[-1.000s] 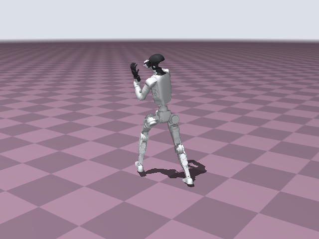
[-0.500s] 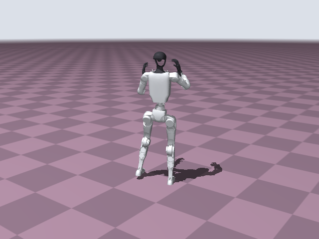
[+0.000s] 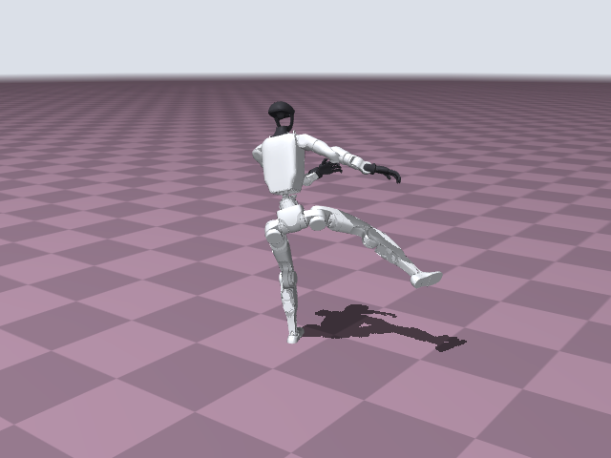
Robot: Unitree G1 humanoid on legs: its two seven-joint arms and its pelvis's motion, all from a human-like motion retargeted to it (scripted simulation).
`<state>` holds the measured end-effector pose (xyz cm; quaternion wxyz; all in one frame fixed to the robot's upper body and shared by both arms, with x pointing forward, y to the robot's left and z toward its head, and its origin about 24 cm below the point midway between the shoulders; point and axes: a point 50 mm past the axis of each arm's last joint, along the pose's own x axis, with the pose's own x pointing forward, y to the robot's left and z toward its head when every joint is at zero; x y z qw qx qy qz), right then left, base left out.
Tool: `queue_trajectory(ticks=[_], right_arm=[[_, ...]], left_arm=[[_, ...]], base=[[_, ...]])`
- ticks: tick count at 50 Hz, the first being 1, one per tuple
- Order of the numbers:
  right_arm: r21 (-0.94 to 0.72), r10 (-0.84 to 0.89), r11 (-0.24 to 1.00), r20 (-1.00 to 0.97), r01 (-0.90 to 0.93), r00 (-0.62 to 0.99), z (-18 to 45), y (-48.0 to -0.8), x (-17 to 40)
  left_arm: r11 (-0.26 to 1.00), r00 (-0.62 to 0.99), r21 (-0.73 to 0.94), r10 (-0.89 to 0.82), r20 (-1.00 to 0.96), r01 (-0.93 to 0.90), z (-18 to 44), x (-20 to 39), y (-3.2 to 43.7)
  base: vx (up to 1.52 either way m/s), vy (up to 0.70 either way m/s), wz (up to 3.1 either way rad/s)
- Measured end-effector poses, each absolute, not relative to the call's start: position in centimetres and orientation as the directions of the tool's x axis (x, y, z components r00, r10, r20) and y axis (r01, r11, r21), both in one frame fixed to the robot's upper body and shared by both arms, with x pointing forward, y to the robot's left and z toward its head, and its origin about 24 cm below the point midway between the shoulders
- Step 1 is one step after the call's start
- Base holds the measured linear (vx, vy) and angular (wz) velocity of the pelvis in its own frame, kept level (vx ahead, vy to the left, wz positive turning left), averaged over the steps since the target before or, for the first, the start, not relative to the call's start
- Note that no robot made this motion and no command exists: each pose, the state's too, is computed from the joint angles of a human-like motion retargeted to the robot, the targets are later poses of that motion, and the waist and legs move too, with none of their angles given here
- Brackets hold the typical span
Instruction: Kungfu
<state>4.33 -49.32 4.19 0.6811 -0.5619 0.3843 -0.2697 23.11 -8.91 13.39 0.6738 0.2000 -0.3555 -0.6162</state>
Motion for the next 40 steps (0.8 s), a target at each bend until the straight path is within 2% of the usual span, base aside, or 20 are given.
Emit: queue_trajectory(ticks=[2, 5, 7, 10, 13, 17, 21, 25, 28, 35, 40], right_arm=[[-0.961, -0.87, 0.273, -0.267, -0.046, 0.415, 2.7, -49.1, 3.6], [-0.904, -0.854, 0.426, -0.417, -0.041, 0.313, -0.5, -47.3, 3.6], [-0.844, -0.786, 0.531, -0.525, -0.076, 0.326, -3.4, -45.1, 4.0], [-0.745, -0.653, 0.647, -0.65, -0.16, 0.388, -8.4, -39.8, 4.5], [-0.658, -0.556, 0.716, -0.74, -0.235, 0.377, -12.0, -34.7, 2.2], [-0.52, -0.45, 0.797, -0.851, -0.308, 0.273, -14.8, -28.7, -2.1], [-0.442, -0.391, 0.842, -0.895, -0.31, 0.215, -15.4, -26.4, -4.4], [-0.443, -0.399, 0.843, -0.895, -0.304, 0.199, -15.2, -27.3, -4.4], [-0.49, -0.423, 0.821, -0.867, -0.293, 0.264, -14.8, -29.0, -1.5], [-0.6, -0.368, 0.736, -0.742, -0.312, 0.561, -12.6, -31.2, 9.9], [-0.649, -0.319, 0.727, -0.607, -0.223, 0.728, -9.5, -30.0, 19.3]], left_arm=[[0.263, 0.072, 0.71, -0.955, 0.287, 0.653, 12.4, 23.8, -7.1], [0.392, 0.205, 0.68, -0.917, 0.343, 0.62, 10.8, 25.2, -3.3], [0.421, 0.314, 0.664, -0.906, 0.283, 0.618, 9.0, 26.5, -0.4], [0.417, 0.483, 0.645, -0.871, 0.083, 0.64, 5.7, 28.3, 6.1], [0.482, 0.613, 0.576, -0.789, -0.044, 0.661, 2.7, 27.9, 11.0], [0.64, 0.764, 0.509, -0.643, -0.055, 0.575, 0.5, 25.6, 16.4], [0.735, 0.847, 0.474, -0.53, -0.042, 0.484, -0.8, 23.4, 19.3], [0.748, 0.851, 0.445, -0.52, -0.065, 0.492, -2.2, 21.9, 18.7], [0.746, 0.829, 0.409, -0.558, -0.045, 0.525, -2.7, 21.9, 16.3], [0.695, 0.731, 0.398, -0.677, 0.082, 0.599, -1.1, 24.1, 10.4], [0.519, 0.509, 0.499, -0.844, 0.17, 0.694, 2.1, 26.2, 3.0]], base=[[-0.38, 0.12, -0.47], [-0.34, -0.17, -0.33], [-0.24, -0.33, 0.65], [-0.27, -0.52, -0.98], [-0.2, -0.52, -1.56], [-0.14, -0.38, -0.88], [-0.33, -0.28, -0.33], [-0.52, -0.22, -0.26], [-0.67, -0.05, -0.71], [-0.73, -0.35, -1.13], [-0.92, -0.49, -1.04]])
